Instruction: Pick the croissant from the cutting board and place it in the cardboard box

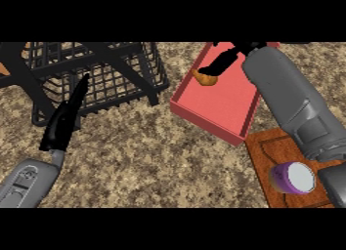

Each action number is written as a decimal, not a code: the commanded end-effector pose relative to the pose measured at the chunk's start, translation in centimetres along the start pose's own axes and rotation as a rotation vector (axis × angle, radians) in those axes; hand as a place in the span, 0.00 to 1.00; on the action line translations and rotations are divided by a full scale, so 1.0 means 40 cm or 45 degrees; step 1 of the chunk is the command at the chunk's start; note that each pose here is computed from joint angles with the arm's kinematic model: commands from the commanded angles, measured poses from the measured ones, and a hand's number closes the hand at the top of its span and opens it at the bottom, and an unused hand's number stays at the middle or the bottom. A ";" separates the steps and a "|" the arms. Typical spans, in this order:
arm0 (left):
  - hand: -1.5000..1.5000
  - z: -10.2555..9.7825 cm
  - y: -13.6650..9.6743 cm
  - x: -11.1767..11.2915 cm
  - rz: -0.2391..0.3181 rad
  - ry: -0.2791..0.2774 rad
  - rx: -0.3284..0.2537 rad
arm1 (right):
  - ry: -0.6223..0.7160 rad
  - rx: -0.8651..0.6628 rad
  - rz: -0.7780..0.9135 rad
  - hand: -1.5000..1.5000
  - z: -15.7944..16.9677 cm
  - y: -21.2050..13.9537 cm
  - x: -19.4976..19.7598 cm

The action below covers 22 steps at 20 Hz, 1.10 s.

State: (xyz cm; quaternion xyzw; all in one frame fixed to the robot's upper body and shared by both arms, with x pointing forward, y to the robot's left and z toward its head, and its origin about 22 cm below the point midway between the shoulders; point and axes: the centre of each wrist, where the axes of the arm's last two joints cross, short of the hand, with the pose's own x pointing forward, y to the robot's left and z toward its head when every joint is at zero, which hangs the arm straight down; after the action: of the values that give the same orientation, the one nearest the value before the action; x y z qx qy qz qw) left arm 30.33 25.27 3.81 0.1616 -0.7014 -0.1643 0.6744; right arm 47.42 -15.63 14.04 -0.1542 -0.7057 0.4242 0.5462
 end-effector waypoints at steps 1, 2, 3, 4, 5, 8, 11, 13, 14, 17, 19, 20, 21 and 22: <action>0.50 0.021 0.127 -0.077 -0.099 0.174 0.167 | 0.065 0.033 -0.064 0.00 -0.001 0.019 -0.006; 0.50 0.016 0.132 -0.083 -0.141 0.193 0.179 | 0.042 0.038 -0.060 0.00 -0.013 0.041 0.017; 0.50 0.028 0.140 -0.087 -0.122 0.179 0.189 | 0.003 0.004 -0.110 0.00 0.004 0.031 -0.015; 0.50 0.021 0.101 -0.085 -0.121 0.175 0.169 | -0.003 0.010 -0.115 0.00 -0.001 0.028 -0.007; 0.50 0.022 0.121 -0.094 -0.134 0.184 0.180 | -0.025 -0.007 -0.124 0.00 -0.013 0.038 0.018; 0.50 0.016 0.120 -0.085 -0.130 0.200 0.193 | -0.120 -0.129 -0.200 0.00 -0.003 0.018 0.001; 0.50 0.015 0.115 -0.071 -0.108 0.189 0.176 | -0.164 -0.237 -0.316 0.00 -0.002 0.006 0.000; 0.50 0.040 0.120 -0.100 -0.135 0.198 0.191 | -0.162 -0.320 -0.398 0.00 0.010 -0.044 -0.019; 0.50 0.030 0.092 -0.088 -0.122 0.197 0.190 | -0.130 -0.356 -0.455 0.00 0.013 -0.021 -0.030; 0.50 0.010 0.126 -0.065 -0.132 0.180 0.203 | -0.185 -0.384 -0.538 0.00 0.032 -0.119 -0.046; 0.50 0.023 0.115 -0.068 -0.110 0.202 0.201 | -0.158 -0.410 -0.565 0.00 0.068 -0.184 -0.090; 0.50 0.033 0.108 -0.082 -0.117 0.185 0.185 | -0.178 -0.422 -0.588 0.00 0.084 -0.183 -0.115; 0.50 0.031 0.125 -0.084 -0.133 0.193 0.201 | -0.160 -0.402 -0.609 0.00 0.093 -0.162 -0.137; 0.50 0.040 0.124 -0.098 -0.131 0.208 0.200 | -0.161 -0.415 -0.630 0.00 0.098 -0.212 -0.127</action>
State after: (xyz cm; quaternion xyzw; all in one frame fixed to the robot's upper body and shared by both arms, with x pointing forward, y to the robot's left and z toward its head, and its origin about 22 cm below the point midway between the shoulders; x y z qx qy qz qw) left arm 30.19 25.27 3.77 0.1728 -0.6987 -0.1598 0.6756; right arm 47.94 -22.59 16.06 -0.0536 -0.8075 0.1985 0.5529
